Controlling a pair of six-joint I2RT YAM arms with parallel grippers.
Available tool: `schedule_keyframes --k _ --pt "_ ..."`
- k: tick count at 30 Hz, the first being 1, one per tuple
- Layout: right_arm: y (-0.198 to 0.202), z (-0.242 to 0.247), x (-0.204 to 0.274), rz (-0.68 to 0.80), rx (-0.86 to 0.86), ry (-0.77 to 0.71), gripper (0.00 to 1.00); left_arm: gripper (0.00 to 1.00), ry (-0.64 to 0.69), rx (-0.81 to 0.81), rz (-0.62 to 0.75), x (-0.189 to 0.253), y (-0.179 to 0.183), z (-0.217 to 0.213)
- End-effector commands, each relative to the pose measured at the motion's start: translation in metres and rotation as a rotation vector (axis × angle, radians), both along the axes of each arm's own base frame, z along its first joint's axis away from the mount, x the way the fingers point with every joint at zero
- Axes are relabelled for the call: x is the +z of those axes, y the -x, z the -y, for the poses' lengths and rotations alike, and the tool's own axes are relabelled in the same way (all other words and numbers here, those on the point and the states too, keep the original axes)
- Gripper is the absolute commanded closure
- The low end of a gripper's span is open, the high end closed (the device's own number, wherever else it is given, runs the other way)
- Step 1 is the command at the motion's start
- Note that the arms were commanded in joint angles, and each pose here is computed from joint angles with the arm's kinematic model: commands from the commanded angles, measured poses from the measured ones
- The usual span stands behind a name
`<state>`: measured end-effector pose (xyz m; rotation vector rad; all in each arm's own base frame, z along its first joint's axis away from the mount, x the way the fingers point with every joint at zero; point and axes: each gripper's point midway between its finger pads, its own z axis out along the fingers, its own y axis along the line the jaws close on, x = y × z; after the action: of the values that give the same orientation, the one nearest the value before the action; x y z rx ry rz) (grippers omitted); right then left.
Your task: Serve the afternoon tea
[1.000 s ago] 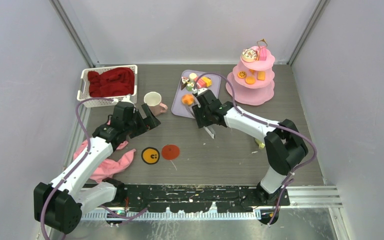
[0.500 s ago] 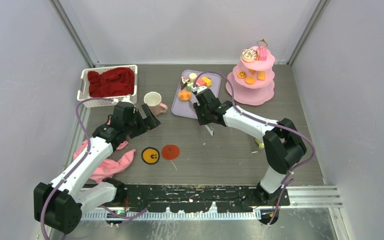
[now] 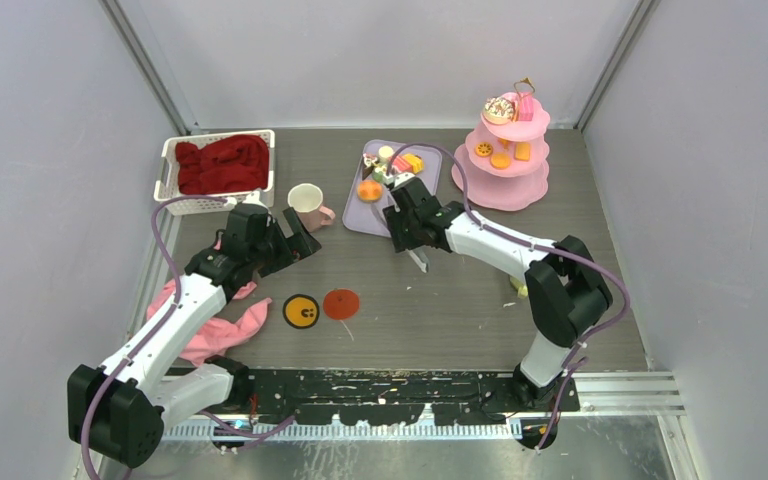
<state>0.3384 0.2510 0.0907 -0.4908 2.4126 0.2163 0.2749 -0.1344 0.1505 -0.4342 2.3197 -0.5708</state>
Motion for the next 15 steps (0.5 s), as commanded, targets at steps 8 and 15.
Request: schedule_keyframes --k 8,15 --pt "-0.043 -0.029 0.029 0.120 -0.013 -0.054 0.49 0.07 -0.006 0.008 0.047 0.009 -0.008 -0.002" --pt "-0.053 -0.040 0.033 0.129 -0.005 -0.069 0.49 0.07 -0.016 0.013 0.046 0.009 -0.007 -0.005"
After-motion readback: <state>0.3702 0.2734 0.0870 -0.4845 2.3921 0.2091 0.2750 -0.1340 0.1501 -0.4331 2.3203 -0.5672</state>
